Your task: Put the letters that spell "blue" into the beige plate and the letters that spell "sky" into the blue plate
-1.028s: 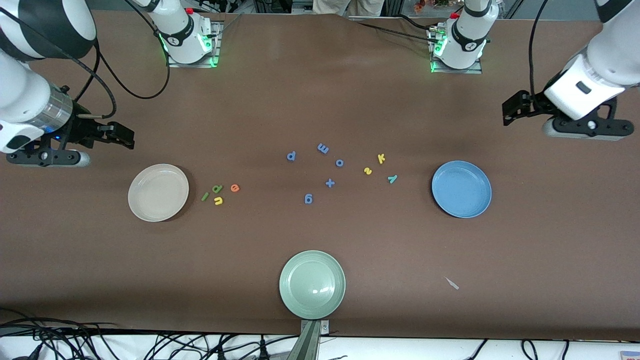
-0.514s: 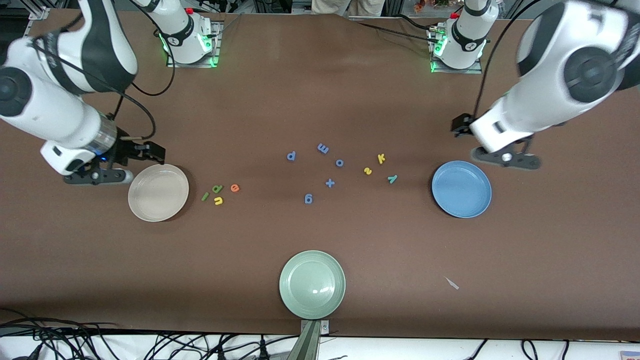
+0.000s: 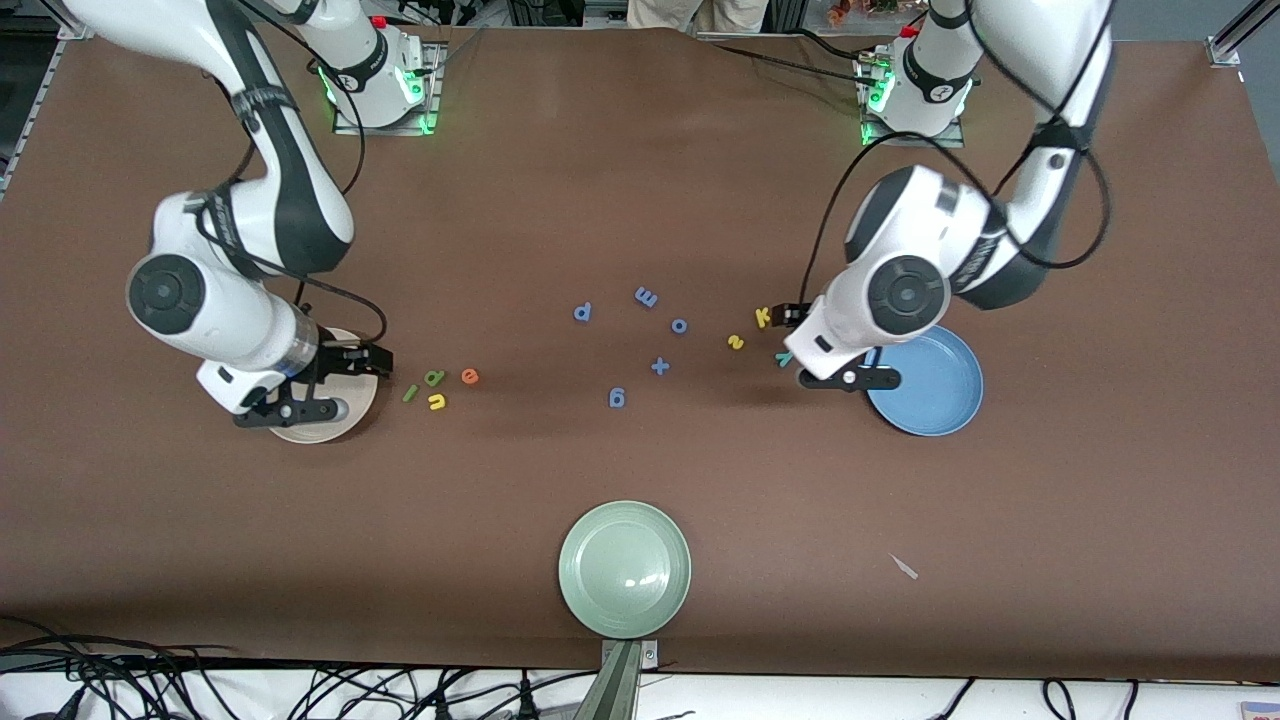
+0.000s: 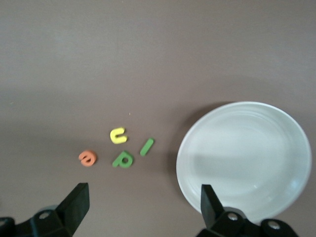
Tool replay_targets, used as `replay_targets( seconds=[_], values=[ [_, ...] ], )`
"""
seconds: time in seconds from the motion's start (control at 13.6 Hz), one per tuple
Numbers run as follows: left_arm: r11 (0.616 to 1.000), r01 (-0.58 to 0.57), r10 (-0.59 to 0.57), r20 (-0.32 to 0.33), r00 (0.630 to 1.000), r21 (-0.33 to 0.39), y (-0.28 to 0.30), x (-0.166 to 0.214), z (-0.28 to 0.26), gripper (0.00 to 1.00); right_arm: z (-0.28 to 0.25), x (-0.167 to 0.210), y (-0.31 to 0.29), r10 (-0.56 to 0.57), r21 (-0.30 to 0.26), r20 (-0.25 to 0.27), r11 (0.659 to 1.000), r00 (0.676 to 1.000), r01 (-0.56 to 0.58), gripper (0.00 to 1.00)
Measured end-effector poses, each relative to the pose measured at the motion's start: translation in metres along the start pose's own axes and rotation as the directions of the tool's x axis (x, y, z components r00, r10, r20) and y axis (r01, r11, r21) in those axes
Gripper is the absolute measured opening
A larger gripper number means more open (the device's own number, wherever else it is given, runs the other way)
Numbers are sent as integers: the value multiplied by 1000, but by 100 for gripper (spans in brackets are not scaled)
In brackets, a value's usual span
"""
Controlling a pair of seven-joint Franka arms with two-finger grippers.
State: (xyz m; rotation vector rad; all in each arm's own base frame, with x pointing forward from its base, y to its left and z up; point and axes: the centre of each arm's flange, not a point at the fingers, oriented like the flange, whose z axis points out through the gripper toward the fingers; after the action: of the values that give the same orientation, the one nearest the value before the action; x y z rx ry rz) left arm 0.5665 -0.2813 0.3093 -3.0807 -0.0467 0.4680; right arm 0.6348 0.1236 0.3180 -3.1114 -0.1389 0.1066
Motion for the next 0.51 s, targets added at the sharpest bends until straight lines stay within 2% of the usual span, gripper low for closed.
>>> replay_targets(
  seconds=[0.37, 0.51],
  values=[
    [997, 74, -78, -119, 990, -36, 51, -51, 115, 100, 45, 18, -1, 63, 3, 28, 998, 998, -63, 100],
    [997, 65, -71, -151, 986, -42, 44, -62, 144, 100, 56, 28, -1, 70, 9, 6, 997, 998, -70, 99]
  ],
)
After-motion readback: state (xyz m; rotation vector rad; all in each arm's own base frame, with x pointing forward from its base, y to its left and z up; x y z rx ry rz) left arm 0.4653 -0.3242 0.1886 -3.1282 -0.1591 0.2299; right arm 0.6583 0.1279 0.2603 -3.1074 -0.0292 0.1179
